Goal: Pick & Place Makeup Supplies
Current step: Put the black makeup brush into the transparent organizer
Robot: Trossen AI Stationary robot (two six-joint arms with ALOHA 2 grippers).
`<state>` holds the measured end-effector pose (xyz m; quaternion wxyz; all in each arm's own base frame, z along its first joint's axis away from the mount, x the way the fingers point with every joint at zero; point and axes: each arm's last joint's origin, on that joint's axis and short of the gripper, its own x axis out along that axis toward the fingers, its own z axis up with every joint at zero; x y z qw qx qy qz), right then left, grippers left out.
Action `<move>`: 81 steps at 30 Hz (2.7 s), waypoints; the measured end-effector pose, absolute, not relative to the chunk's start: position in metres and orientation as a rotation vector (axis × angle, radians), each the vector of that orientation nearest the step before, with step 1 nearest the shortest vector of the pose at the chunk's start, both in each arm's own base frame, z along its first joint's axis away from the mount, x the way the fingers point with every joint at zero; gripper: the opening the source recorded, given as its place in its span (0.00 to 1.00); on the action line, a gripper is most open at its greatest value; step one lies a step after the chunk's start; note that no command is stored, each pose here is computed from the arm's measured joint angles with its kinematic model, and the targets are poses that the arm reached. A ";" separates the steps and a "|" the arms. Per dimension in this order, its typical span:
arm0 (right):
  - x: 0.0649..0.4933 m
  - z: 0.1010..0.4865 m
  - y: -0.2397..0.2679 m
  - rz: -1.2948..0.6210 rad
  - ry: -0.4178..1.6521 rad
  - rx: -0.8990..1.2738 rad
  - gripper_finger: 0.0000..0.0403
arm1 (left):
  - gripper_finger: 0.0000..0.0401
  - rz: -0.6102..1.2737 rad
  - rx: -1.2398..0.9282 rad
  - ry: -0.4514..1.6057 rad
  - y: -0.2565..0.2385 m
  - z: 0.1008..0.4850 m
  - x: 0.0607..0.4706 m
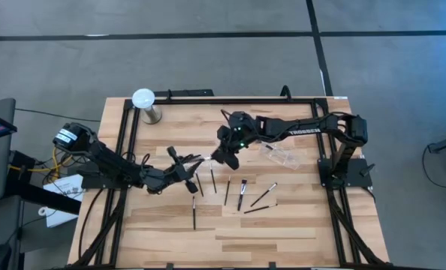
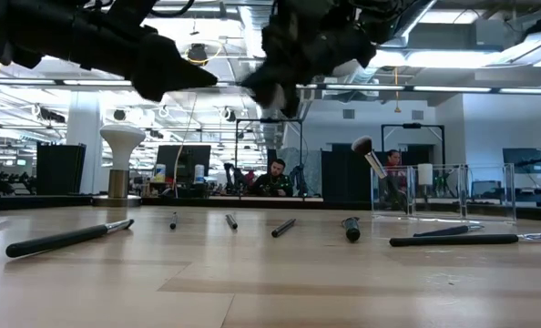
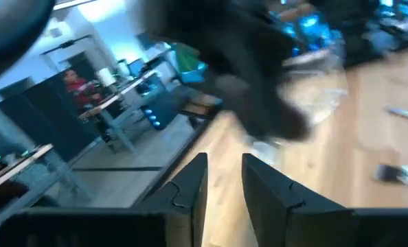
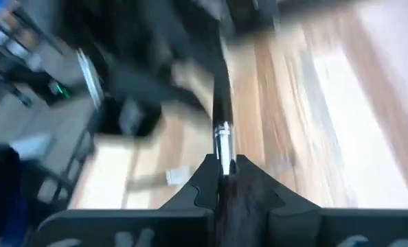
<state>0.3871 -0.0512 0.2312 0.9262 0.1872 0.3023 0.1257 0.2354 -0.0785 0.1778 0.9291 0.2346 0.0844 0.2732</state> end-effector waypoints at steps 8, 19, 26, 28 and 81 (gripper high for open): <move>0.333 0.308 -0.032 -0.027 0.737 0.087 0.03 | 0.22 0.568 0.434 0.167 -0.078 0.176 0.234; 0.213 0.372 0.008 -0.101 1.189 -0.289 0.00 | 0.22 0.565 0.434 0.167 -0.078 0.176 0.234; 0.197 0.380 0.002 -0.209 1.178 -0.213 0.00 | 0.22 0.566 0.434 0.167 -0.077 0.176 0.234; 0.200 0.377 0.000 -0.220 1.191 -0.204 0.00 | 0.22 0.567 0.416 0.162 -0.077 0.176 0.234; 0.250 0.315 0.009 -0.282 0.920 -0.068 0.28 | 0.22 0.498 0.315 0.123 -0.079 0.175 0.235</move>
